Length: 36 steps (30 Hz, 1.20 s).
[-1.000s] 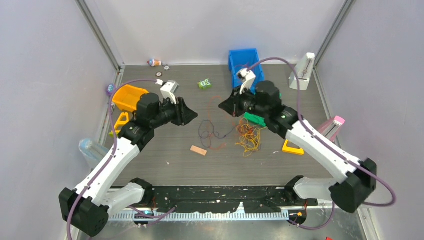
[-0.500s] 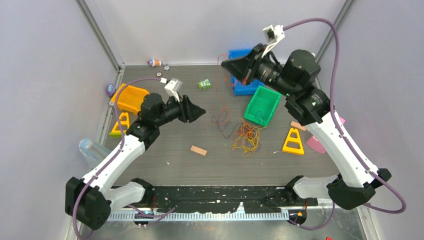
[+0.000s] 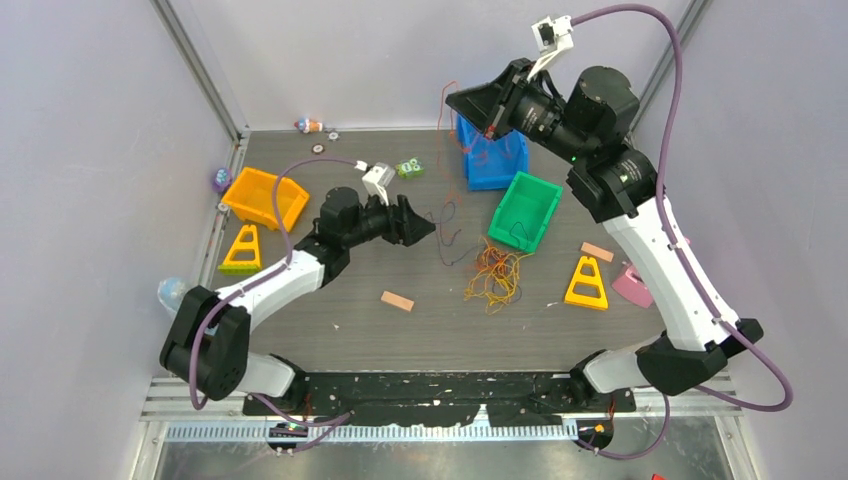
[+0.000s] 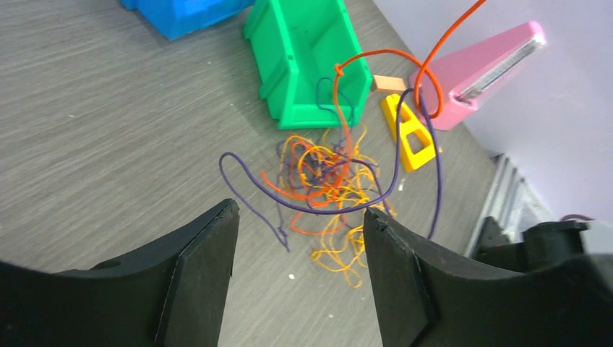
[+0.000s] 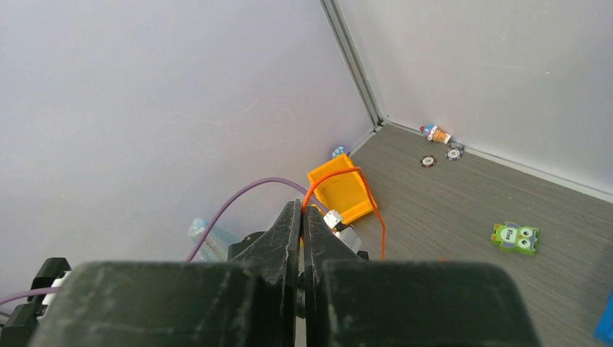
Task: Untangle the cables
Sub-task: Untie the cable.
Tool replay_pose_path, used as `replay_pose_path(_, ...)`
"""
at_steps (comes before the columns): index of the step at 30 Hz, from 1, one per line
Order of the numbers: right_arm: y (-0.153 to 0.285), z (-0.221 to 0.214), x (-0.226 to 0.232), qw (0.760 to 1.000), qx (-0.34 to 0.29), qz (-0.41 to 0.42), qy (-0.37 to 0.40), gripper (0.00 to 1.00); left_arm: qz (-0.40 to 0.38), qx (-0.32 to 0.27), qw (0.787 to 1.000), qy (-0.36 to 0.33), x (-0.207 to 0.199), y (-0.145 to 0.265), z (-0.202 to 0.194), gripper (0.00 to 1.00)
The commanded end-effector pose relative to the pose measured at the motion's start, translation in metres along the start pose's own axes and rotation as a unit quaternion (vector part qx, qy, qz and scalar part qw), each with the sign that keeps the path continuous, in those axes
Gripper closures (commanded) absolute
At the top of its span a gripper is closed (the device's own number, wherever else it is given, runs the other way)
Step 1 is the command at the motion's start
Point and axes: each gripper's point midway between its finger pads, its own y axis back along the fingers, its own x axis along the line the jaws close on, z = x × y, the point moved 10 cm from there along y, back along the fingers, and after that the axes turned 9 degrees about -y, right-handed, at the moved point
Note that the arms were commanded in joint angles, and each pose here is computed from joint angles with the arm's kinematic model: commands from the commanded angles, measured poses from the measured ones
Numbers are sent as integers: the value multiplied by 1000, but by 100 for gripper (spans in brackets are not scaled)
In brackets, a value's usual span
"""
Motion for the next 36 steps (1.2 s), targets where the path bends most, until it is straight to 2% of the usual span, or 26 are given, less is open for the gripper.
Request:
replay_pose_path(1,7,20,13,999,-16,35,-19,95,29,-68,988,-133,5,3,6,36)
replay_pose_path(4,6,25,8,998,-4,46,-38,95,56,-105,972,-205,11,13,3,37)
replay_pose_path(7,6,29,6,998,0,53,-44,95,71,-111,954,-270,12,16,0,39)
replay_pose_path(11,5,30,4,997,5,56,-49,95,92,-112,897,-417,9,17,-12,32)
replay_pose_path(14,4,29,3,997,12,61,-52,95,117,-107,887,-433,13,17,-12,33)
replay_pose_path(18,4,28,3,996,16,64,-53,95,94,-116,866,-477,13,9,-10,36)
replay_pose_path(23,2,26,1,996,22,67,-53,95,75,-142,858,-489,9,-1,3,52)
replay_pose_path(30,2,27,2,996,24,72,-55,95,40,-158,847,-505,5,-18,15,48)
replay_pose_path(32,1,27,2,996,25,71,-55,95,21,-157,849,-504,2,-23,17,53)
replay_pose_path(36,1,28,0,996,23,69,-55,95,-13,-155,854,-497,0,-30,14,73)
